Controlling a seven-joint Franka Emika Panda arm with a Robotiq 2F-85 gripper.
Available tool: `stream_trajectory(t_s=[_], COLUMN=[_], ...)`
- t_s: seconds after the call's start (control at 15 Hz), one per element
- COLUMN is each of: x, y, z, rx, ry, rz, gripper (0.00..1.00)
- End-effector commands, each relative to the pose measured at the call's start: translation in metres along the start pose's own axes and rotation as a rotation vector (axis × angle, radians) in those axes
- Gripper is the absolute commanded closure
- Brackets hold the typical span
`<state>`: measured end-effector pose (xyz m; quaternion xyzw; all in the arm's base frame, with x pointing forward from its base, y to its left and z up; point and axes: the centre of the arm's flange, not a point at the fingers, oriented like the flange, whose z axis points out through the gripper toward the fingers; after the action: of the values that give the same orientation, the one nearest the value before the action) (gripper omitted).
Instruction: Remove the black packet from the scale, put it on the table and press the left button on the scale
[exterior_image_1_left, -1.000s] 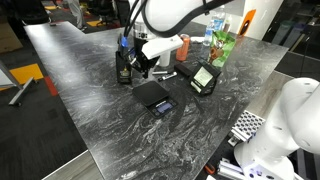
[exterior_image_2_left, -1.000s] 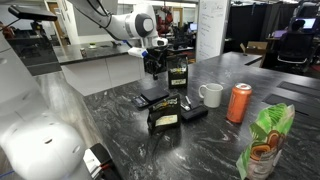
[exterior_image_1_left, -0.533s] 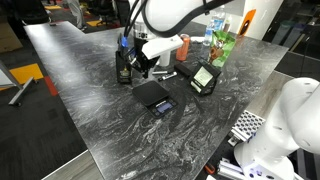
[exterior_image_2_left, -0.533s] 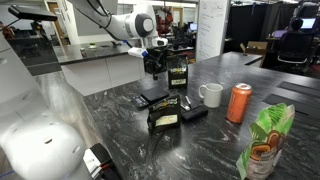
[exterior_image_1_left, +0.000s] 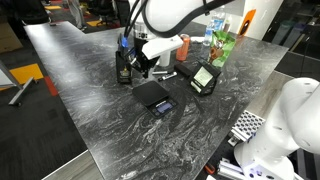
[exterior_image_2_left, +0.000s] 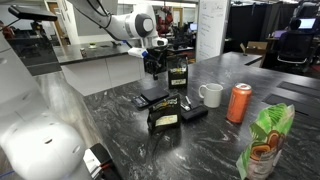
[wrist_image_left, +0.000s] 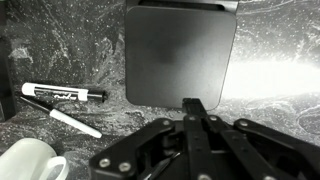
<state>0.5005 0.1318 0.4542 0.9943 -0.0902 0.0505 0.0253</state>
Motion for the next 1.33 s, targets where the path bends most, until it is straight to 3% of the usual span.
stream_trajectory(t_s=[0.0, 0.33, 0.67, 0.87, 0.93, 1.27], x=[-0.002, -0.005, 0.015, 0.043, 0.018, 0.033], y=[-0.011, -0.030, -0.025, -0.018, -0.019, -0.014], z=[-0.021, -0.066, -0.118, -0.143, -0.136, -0.142], rx=[-0.078, -0.112, -0.031, 0.011, -0.011, 0.000], ry=[0.071, 0.085, 0.193, 0.223, 0.221, 0.231], rz=[-0.030, -0.023, 0.073, 0.133, 0.099, 0.122], gripper=[0.67, 0.33, 0.00, 0.00, 0.00, 0.00])
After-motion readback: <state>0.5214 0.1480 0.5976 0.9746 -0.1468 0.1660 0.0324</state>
